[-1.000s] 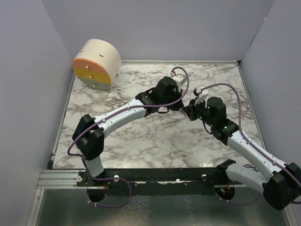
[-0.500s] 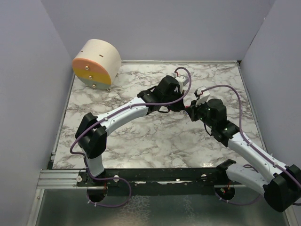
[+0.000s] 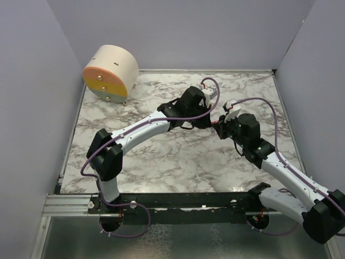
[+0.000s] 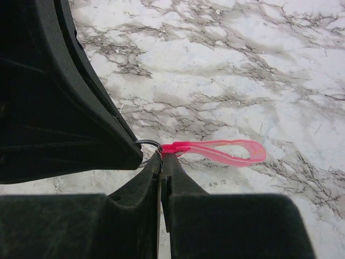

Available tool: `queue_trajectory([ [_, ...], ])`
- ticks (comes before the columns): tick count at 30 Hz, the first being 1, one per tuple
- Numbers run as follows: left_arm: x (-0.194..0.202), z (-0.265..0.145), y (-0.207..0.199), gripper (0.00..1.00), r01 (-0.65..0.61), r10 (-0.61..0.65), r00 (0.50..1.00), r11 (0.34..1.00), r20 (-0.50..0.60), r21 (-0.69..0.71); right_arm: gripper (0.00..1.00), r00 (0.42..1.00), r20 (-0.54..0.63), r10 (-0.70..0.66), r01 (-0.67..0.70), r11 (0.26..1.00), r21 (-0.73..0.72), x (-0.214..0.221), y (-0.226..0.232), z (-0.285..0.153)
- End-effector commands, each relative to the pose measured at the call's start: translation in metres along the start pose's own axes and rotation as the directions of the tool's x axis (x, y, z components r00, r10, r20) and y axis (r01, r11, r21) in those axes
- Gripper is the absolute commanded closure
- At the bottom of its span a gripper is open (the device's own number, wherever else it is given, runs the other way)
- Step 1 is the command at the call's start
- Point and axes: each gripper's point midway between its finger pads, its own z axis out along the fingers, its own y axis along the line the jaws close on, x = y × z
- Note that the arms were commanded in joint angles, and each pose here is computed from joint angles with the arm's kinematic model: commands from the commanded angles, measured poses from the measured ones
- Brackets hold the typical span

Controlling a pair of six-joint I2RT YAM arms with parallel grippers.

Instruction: Put the keys on the keyring

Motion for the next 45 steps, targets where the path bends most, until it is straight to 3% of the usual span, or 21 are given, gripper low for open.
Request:
queue_trajectory([
  [1,0.020,-0.006,-0.016,1.00,0.005,0.002,0.995,0.998,-0.100,0.067,0.97,0.995,0.094,-0.020,0.011,0.995,0.095,-0.026,-0.018,-0.007],
  [17,0.014,-0.005,-0.031,1.00,0.038,-0.018,0.992,0.987,-0.126,0.154,0.98,0.991,0.127,-0.033,0.020,0.995,0.099,-0.034,-0.019,-0.010],
  [28,0.009,-0.017,-0.041,1.00,0.139,-0.099,0.983,0.953,-0.155,0.271,0.98,0.980,0.186,-0.065,0.049,0.995,0.086,-0.038,-0.017,-0.018],
  [45,-0.001,-0.028,-0.066,1.00,0.273,-0.172,0.948,0.872,-0.269,0.407,0.97,0.908,0.363,-0.210,0.195,0.978,0.077,-0.053,-0.010,-0.029],
])
